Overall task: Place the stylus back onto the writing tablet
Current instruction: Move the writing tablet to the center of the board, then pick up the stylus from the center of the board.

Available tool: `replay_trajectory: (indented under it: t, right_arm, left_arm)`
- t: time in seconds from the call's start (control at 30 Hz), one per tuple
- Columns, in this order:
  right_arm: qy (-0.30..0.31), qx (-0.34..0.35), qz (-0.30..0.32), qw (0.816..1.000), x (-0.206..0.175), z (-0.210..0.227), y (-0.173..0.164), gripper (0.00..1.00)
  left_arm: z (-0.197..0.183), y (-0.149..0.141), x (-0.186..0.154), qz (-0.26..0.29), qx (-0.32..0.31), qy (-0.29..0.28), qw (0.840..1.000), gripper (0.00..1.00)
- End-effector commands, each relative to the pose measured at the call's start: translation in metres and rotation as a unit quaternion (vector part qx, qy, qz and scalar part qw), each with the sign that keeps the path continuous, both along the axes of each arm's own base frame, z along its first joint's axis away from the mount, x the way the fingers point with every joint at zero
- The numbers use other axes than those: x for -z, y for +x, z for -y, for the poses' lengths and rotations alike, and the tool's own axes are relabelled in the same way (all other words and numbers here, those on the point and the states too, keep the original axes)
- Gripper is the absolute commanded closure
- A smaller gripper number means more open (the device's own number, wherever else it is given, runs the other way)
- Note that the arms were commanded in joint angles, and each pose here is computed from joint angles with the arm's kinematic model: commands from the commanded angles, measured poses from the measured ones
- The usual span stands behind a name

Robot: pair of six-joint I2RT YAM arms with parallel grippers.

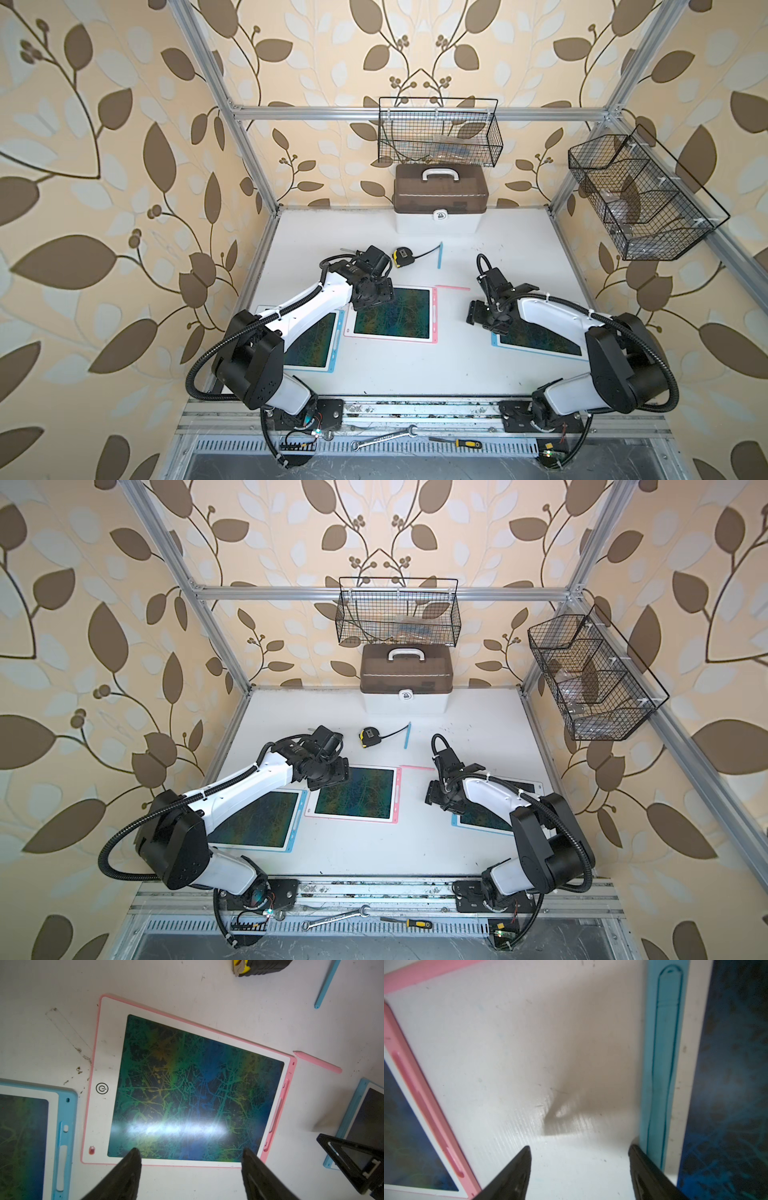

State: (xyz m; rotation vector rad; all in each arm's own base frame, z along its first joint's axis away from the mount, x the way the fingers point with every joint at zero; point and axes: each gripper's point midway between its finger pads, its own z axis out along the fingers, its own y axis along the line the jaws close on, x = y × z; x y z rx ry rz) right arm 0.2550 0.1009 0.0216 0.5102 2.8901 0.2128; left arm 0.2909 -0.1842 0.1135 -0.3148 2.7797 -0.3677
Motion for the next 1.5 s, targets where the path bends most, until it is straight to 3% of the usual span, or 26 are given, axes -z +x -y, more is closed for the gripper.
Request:
replay_trajectory:
  t: [0.0,0.33,0.77,1.03,1.47]
  right_arm:
    - [-0.021,0.029,-0.011,0.999,0.005,0.016,-0.012,0.25]
    - [-0.032,0.035,0.007,0.999,-0.012,0.021,-0.008,0.26]
    - [-0.006,-0.054,0.082,0.995,-0.070,-0.062,0.122,0.26]
    - [0.033,-0.072,0.073,0.994,-0.049,-0.108,0.160,0.26]
    - [0.041,-0.088,0.046,0.994,-0.014,-0.133,0.162,0.26]
  left_arm:
    - [0.008,0.005,-0.010,0.014,0.014,-0.009,1.000,0.24]
    - [0.011,0.005,-0.006,0.011,0.019,-0.011,1.000,0.24]
    - [0.006,0.002,-0.012,0.015,0.010,-0.012,1.000,0.24]
    - [0.000,-0.002,-0.015,0.014,0.005,0.000,1.000,0.24]
    - [-0.003,-0.005,-0.020,0.021,0.001,-0.005,1.000,0.24]
